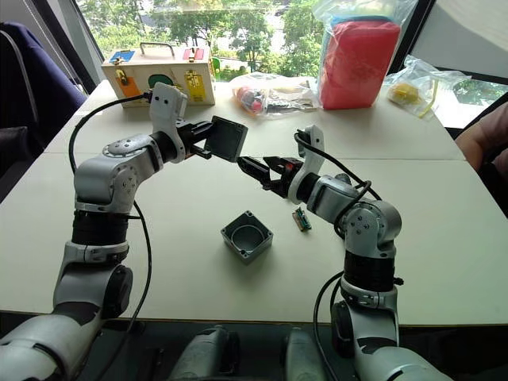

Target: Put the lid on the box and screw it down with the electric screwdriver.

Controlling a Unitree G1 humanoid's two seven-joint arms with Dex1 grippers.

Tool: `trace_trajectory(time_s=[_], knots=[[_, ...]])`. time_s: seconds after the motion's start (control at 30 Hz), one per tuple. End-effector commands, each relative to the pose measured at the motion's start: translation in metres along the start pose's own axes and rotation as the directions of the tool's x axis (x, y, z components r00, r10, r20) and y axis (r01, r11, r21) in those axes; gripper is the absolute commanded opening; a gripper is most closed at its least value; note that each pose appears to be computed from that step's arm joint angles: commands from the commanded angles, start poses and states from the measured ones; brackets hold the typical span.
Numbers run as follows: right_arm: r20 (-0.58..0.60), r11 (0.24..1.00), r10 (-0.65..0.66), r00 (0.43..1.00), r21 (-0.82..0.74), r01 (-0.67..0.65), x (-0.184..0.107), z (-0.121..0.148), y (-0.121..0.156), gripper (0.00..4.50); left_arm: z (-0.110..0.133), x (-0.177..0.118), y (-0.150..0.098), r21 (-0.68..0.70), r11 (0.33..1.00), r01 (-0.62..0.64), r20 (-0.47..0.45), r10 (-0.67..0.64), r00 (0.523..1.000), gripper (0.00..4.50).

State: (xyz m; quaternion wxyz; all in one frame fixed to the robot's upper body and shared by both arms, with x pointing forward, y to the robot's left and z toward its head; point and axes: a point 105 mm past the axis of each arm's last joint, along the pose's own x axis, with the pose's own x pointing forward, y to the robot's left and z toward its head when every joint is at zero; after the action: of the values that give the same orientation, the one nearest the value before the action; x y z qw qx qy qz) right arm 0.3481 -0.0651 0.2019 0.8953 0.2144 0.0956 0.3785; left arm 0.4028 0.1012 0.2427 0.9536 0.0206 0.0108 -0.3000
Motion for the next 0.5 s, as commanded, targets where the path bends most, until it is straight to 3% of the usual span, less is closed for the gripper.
trace_trajectory(time_s=[0.03,0.43,0.47,0.5], knots=[[0.077,0.999,0.038,0.996,-0.003,-0.038,0.0000,0.0176,0.0097,4.50,0.0202,-0.0049,-0.0169,0.032,0.997,0.073,0.076,-0.075,0.994,0.02],[0.123,0.998,0.051,0.991,0.037,-0.056,-0.0024,0.0233,0.0126,4.50,0.0110,-0.0056,-0.0224,0.008,0.993,0.115,0.066,-0.115,0.991,0.02],[0.125,0.998,0.053,0.991,0.039,-0.058,-0.0027,0.0231,0.0131,3.96,0.0109,-0.0057,-0.0223,0.007,0.993,0.115,0.066,-0.115,0.991,0.00],[0.126,0.997,0.054,0.991,0.041,-0.060,-0.0030,0.0227,0.0134,3.80,0.0108,-0.0056,-0.0220,0.005,0.993,0.115,0.067,-0.115,0.991,0.00]])
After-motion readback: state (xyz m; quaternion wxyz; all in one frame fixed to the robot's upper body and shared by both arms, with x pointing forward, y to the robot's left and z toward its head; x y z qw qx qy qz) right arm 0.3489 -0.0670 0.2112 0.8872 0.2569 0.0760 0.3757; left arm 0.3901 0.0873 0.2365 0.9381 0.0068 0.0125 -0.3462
